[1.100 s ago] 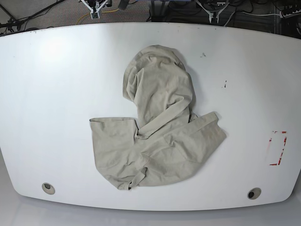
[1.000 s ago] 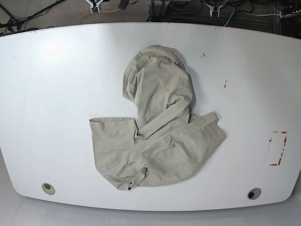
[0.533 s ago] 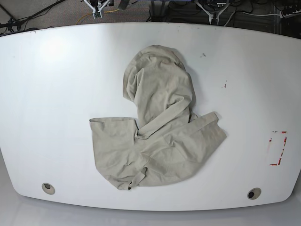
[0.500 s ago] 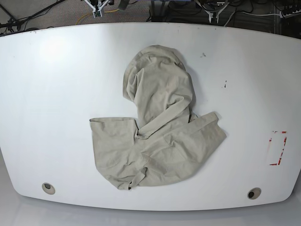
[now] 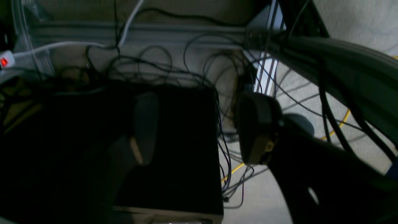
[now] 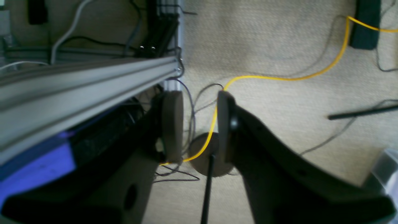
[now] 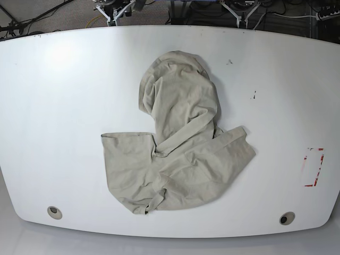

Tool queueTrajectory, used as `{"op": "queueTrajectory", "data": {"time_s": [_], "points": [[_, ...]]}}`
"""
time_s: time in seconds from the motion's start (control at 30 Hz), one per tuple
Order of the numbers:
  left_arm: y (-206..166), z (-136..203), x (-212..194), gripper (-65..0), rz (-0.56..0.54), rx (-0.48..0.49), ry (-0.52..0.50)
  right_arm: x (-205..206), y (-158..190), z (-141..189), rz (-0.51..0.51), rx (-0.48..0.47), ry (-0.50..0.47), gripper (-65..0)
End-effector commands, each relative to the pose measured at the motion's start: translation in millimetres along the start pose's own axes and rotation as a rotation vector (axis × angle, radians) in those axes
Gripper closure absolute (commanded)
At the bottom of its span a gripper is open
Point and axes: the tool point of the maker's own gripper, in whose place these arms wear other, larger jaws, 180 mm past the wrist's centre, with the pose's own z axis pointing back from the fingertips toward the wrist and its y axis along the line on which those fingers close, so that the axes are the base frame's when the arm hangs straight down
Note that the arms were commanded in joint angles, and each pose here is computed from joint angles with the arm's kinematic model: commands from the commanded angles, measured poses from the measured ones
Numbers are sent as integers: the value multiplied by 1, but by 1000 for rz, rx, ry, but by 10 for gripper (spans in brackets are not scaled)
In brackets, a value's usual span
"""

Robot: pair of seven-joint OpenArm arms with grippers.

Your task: Fold the T-shirt properly

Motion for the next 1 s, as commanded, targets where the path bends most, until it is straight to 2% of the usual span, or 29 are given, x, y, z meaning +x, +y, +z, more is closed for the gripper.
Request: {"op": "queueTrajectory", "data": {"time_s": [0.0, 0.13, 0.3, 0.57, 0.67, 0.97], "points": [[5, 3, -8, -369, -3, 9, -2, -4, -7, 6, 1, -10, -7, -174], [6, 6, -16, -369, 0, 12, -10, -8, -6, 12, 13, -15, -21, -174], [12, 14, -18, -369, -5, 16, -81, -24, -9, 24, 23, -25, -13, -174], [18, 34, -27, -369, -29, 6, -154, -31, -14, 48, -26, -50, -70, -174], [34, 46, -26, -368, -59, 18, -189, -38, -15, 59, -11, -55, -71, -174], [50, 94, -30, -368, -133, -1, -283, -52, 3, 98, 17, -58, -107, -174]]}}
